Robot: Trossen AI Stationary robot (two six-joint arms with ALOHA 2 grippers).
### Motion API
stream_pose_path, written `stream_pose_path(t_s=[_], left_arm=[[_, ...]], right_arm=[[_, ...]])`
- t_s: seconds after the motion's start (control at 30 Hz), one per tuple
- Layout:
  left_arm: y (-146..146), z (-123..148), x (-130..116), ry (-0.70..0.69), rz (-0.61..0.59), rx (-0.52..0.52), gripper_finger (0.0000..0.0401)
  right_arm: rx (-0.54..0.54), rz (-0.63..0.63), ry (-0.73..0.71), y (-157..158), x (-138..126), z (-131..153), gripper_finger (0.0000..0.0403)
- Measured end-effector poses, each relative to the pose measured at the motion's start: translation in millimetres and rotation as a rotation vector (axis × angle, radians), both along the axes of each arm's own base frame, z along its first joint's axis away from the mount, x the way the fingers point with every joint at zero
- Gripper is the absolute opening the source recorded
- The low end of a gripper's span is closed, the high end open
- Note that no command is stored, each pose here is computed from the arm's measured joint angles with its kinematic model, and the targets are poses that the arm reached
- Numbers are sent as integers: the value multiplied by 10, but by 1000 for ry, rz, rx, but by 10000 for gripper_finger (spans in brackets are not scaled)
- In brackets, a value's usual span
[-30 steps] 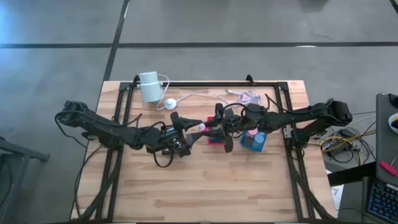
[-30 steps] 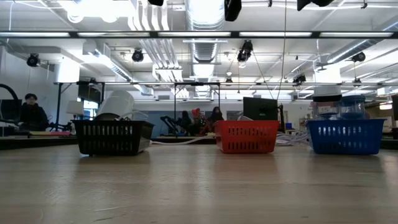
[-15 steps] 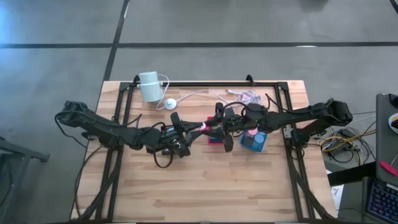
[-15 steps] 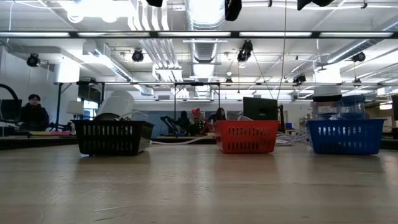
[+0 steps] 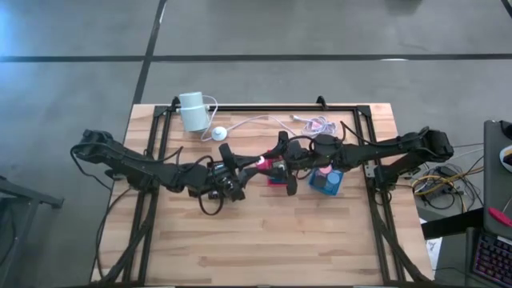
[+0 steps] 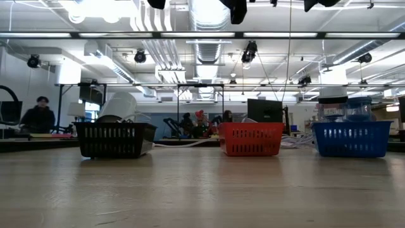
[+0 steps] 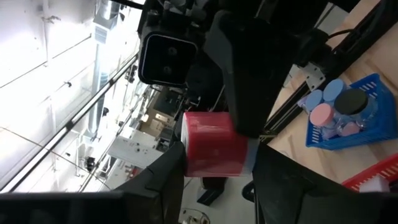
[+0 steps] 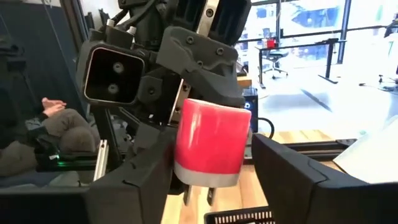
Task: Pick & Place Office items
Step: Put the red charger adapter into the black bin
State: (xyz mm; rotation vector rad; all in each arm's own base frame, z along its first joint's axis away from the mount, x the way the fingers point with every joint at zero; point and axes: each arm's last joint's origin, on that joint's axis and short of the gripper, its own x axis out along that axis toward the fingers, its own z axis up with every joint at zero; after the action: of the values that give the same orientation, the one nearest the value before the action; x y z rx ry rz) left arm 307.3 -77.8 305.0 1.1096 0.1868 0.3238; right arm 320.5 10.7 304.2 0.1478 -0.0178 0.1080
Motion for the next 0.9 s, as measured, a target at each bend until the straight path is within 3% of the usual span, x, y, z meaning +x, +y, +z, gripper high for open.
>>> stream_pose_path(t_s=[0.33,0.63,0.9], left_arm=[[-1,-32,-6,5,-2,-11,161],[35,40,-87,-18,51,-77,162],[121,175,-409,33,14,-294,162]], right_arm=[[-36,-6,10,-3,-6,-7,254],[-122,-9,-19,-9,-172,107,260],[-183,-14,-63,-20,-630,75,246]])
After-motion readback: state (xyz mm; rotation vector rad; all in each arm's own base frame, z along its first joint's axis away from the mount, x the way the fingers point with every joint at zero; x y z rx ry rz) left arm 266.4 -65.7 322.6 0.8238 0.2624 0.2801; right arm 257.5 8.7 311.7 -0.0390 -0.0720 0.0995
